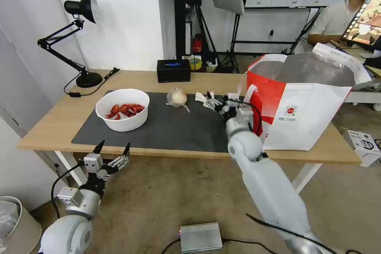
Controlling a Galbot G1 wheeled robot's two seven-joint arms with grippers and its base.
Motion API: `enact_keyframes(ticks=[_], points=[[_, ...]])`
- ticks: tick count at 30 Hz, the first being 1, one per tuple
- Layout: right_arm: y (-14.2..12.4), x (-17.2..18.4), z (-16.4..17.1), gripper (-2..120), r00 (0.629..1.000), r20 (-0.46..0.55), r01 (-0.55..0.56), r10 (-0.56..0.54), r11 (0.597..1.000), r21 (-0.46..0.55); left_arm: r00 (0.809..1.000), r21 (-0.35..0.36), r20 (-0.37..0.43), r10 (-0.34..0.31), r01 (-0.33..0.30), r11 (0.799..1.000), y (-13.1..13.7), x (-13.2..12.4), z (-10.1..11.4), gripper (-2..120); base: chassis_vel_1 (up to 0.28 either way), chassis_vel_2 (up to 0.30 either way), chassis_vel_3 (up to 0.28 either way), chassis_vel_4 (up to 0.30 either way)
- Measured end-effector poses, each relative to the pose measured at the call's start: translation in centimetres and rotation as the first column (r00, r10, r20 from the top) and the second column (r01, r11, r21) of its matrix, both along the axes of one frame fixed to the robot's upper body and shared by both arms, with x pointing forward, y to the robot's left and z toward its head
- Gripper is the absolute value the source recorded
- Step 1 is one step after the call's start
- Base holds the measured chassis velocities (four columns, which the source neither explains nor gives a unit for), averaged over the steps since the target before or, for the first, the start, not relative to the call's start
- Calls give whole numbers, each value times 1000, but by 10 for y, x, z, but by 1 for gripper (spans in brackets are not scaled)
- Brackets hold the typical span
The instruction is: Pick up the trash from the table and place it into the takeout bag.
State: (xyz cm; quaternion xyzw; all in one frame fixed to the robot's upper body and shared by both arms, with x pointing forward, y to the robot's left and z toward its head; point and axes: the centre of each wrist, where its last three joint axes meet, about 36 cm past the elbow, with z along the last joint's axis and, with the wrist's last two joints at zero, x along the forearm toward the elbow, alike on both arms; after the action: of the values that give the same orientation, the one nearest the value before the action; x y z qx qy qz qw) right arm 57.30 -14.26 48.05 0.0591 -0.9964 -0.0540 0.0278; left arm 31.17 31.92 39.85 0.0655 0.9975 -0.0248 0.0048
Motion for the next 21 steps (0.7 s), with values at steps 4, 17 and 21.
enact_keyframes(ticks=[4, 17, 21], points=[[9, 19, 19, 100, 998, -59, 29, -31, 999, -24, 1000, -6, -3, -2, 2, 1000, -2, -1, -2, 100, 0, 0, 0, 0], [16, 64, 30, 100, 943, -316, 84, -102, 994, -69, 1000, -13, -7, -16, 16, 1000, -8, 1, -5, 100, 0, 0, 0, 0], [25, 78, 28, 100, 936, -337, 79, -105, 993, -90, 1000, -15, -10, -19, 19, 1000, -9, 1, -7, 100, 0, 0, 0, 0]])
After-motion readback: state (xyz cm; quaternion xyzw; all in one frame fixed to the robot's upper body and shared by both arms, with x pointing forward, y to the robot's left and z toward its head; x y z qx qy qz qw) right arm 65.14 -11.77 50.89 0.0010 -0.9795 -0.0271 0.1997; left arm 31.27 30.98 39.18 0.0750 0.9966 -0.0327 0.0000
